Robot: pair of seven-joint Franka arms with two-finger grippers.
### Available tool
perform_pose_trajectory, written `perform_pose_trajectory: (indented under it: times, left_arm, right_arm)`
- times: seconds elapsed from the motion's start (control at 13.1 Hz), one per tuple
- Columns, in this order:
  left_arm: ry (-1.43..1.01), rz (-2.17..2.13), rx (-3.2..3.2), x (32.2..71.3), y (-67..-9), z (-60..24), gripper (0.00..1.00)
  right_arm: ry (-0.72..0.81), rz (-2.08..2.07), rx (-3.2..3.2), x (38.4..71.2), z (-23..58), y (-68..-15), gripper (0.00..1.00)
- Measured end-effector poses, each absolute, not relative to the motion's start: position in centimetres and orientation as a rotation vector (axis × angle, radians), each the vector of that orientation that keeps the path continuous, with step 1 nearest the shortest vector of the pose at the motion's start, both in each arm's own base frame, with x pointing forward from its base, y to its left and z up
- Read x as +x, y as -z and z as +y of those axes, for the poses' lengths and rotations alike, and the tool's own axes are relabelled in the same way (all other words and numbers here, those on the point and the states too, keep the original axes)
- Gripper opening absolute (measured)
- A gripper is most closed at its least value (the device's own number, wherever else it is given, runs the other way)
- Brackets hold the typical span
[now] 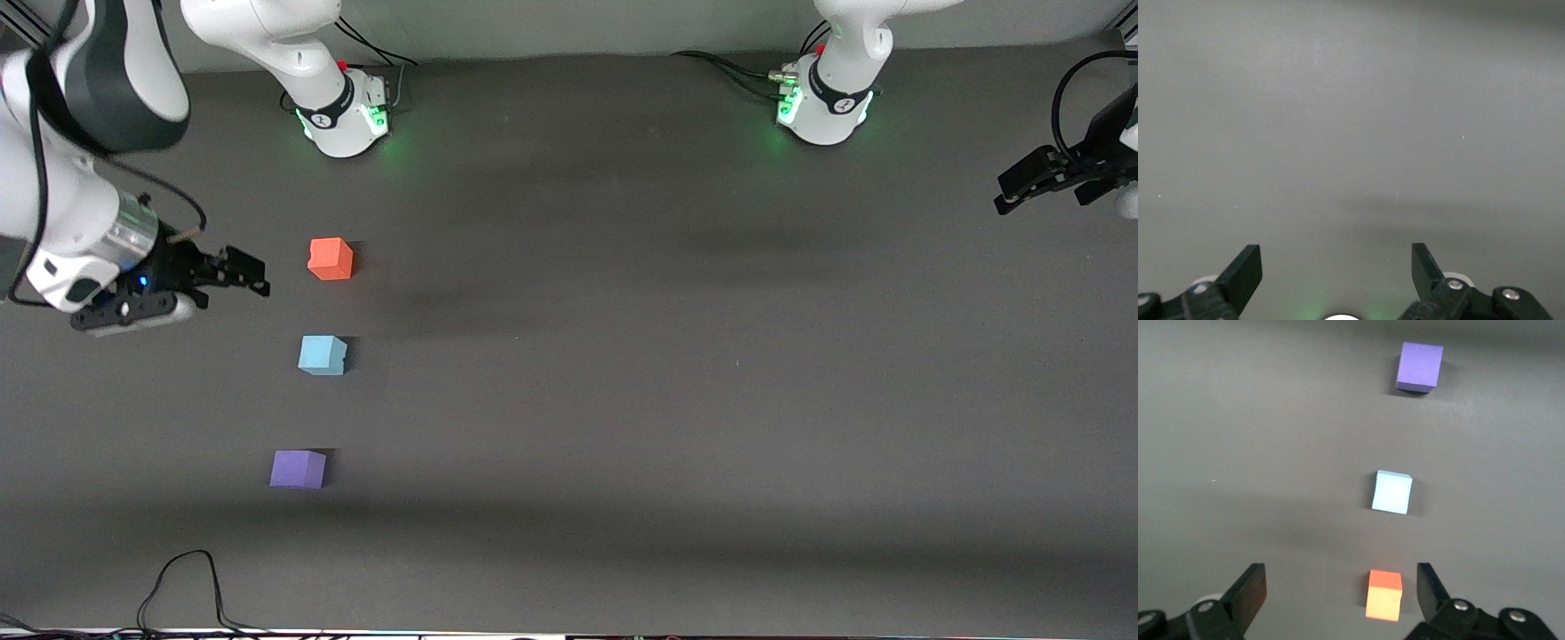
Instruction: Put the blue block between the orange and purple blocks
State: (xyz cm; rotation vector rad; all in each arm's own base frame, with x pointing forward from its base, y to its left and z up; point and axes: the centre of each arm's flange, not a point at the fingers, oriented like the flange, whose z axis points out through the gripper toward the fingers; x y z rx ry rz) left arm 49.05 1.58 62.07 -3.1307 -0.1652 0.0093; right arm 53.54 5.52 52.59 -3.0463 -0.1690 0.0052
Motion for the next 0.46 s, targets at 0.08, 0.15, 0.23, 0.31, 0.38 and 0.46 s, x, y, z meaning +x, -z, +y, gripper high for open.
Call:
perform_pose_trajectory:
  times: [0.08,0.15,0.23,0.31,0.38,0.46]
  left_arm:
    - [-0.004,-0.165,-3.131,49.1,-62.1,1.6,1.00]
    - [-0.003,-0.165,-3.131,49.1,-62.2,1.6,1.00]
    - [-0.001,-0.167,-3.131,49.0,-62.2,1.6,1.00]
    - [0.000,-0.169,-3.131,49.0,-62.2,1.7,1.00]
    - [0.000,-0.170,-3.131,49.0,-62.2,1.7,1.00]
    - [0.000,-0.171,-3.131,49.0,-62.2,1.7,1.00]
  right_arm:
    - [-0.002,-0.146,-3.052,52.7,6.1,-53.8,1.00]
    - [0.006,-0.130,-3.056,52.1,6.4,-54.7,1.00]
    - [0.020,-0.128,-3.061,51.7,6.5,-55.4,1.00]
    - [0.022,-0.130,-3.071,51.3,6.5,-55.9,1.00]
    - [0.024,-0.132,-3.083,51.1,6.3,-56.1,1.00]
    - [0.023,-0.133,-3.094,51.1,6.2,-56.1,1.00]
